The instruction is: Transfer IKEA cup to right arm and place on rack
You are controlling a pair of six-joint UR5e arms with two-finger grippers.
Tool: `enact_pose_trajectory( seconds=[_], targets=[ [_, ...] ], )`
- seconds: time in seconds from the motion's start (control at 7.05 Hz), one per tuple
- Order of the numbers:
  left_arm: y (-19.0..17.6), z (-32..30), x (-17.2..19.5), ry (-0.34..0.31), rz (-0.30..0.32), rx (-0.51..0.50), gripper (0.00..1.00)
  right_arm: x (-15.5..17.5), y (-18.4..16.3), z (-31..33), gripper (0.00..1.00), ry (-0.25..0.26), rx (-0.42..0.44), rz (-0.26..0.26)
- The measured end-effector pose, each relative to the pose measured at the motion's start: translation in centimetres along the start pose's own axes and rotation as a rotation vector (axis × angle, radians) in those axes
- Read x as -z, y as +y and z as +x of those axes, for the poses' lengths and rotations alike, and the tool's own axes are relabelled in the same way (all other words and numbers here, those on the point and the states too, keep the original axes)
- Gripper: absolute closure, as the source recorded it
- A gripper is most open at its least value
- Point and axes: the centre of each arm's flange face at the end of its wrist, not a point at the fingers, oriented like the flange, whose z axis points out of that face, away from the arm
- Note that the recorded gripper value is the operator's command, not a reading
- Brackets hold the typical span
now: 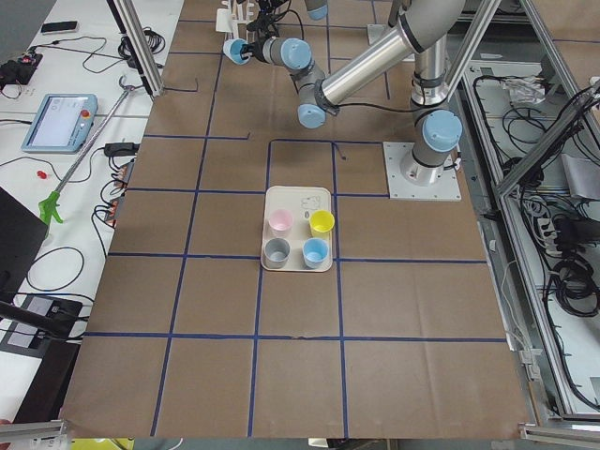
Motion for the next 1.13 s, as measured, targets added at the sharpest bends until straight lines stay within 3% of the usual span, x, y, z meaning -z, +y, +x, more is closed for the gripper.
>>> enact_pose_trajectory(
  seconds=[0.43, 0.85, 1.13],
  targets=[
    [0.7, 1.2, 0.6, -0.020, 0.077, 0.084, 1.00, -0.9, 0.8, 2.4, 0.01, 0.034, -0.001, -0.021],
    [1.8, 1.1, 0.0, -0.035, 0.138, 0.116, 1.00, -2.2, 2.0, 3.3, 0.01, 0.109, -0.018, -0.052],
    [1.9, 1.1, 0.0, -0.038, 0.148, 0.121, 1.00, -3.2, 3.2, 3.3, 0.01, 0.164, -0.027, -0.076]
  ],
)
